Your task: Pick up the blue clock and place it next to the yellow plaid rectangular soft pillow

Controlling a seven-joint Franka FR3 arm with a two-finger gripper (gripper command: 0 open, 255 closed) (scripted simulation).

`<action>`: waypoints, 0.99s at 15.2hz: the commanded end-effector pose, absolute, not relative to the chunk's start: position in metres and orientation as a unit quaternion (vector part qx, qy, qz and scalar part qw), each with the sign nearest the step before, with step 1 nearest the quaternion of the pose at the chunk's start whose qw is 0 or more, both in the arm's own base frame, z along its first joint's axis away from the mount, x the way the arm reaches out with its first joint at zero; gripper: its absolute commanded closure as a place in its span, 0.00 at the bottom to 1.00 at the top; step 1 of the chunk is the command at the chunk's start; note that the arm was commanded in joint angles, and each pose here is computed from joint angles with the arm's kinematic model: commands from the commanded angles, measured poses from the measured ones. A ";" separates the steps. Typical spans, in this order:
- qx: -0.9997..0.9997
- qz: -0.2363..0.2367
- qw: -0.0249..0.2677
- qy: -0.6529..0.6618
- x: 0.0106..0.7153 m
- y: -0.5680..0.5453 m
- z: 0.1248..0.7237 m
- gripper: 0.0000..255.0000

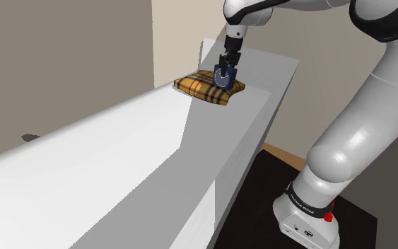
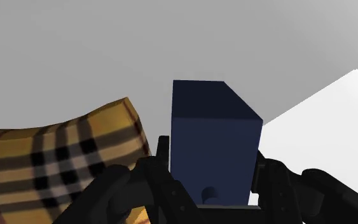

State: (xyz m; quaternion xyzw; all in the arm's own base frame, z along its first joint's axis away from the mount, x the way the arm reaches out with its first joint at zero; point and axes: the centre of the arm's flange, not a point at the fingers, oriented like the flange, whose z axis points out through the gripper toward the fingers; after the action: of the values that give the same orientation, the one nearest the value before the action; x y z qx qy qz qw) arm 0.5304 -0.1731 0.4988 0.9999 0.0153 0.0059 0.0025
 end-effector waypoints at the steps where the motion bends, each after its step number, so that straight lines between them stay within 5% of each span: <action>1: 1.000 0.006 0.002 0.016 0.525 -0.199 0.496 1.00; 15: 1.000 0.006 0.002 0.016 0.495 -0.381 0.496 1.00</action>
State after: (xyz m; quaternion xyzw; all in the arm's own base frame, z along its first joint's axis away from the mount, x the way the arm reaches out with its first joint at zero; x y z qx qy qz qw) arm 0.4964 -0.3675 0.5020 0.9999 0.0152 0.0061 0.0023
